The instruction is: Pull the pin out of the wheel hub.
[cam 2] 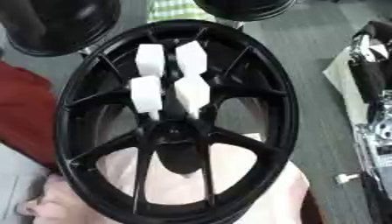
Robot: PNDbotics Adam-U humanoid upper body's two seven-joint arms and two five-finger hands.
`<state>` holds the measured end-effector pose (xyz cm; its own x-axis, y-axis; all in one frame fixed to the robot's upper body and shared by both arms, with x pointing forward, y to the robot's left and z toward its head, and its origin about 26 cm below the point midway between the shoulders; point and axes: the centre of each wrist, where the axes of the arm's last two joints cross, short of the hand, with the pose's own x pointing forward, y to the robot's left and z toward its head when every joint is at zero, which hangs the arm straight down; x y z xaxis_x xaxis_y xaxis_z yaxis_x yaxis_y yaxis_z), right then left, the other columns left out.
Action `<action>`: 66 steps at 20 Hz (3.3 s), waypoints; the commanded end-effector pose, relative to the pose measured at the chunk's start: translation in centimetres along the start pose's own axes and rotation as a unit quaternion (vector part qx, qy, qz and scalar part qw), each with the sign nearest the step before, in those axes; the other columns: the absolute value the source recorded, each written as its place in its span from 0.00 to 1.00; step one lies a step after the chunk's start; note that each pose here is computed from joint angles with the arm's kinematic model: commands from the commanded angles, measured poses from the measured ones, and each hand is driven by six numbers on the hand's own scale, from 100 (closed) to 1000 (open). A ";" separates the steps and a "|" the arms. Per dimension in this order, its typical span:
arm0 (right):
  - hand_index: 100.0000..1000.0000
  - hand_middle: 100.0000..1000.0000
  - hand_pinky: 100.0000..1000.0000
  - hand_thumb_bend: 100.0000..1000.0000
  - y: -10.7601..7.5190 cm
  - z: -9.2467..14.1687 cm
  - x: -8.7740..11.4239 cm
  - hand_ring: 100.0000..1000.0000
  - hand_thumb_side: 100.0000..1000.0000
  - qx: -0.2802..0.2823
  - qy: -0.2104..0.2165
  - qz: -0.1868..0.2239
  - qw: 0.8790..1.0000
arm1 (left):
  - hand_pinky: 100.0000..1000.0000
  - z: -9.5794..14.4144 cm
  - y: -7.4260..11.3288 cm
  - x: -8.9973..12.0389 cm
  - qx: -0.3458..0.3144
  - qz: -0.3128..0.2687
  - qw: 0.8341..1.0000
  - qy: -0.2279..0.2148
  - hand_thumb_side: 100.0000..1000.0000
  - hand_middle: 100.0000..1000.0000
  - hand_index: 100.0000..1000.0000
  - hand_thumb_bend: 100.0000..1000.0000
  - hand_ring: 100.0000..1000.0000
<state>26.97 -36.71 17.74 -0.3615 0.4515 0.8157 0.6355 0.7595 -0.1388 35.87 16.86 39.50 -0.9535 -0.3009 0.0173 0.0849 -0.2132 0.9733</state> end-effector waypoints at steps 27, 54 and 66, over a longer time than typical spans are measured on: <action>0.75 0.68 0.85 0.00 0.5 -0.5 0.6 0.96 0.52 0.021 -0.011 -0.007 1.000 | 0.79 -5.5 -0.3 -3.8 -0.009 -0.016 0.997 0.071 0.49 0.72 0.87 0.04 0.77; 0.75 0.67 0.85 0.00 1.2 -0.5 0.7 0.96 0.52 0.040 -0.010 -0.019 0.999 | 0.85 -7.3 -0.4 -4.4 0.034 -0.049 0.993 0.104 0.67 0.74 0.89 0.22 0.82; 0.75 0.67 0.86 0.00 1.3 -0.6 0.8 0.96 0.52 0.037 -0.009 -0.023 0.999 | 0.83 -8.2 -0.9 -4.5 0.007 -0.035 0.992 0.119 0.76 0.73 0.88 0.22 0.81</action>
<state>27.94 -35.70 17.79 -0.3799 0.4224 0.8230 0.5696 0.8078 -0.1516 42.81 10.69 35.40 -0.8663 -0.4939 -0.0746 0.0460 -0.2275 0.9727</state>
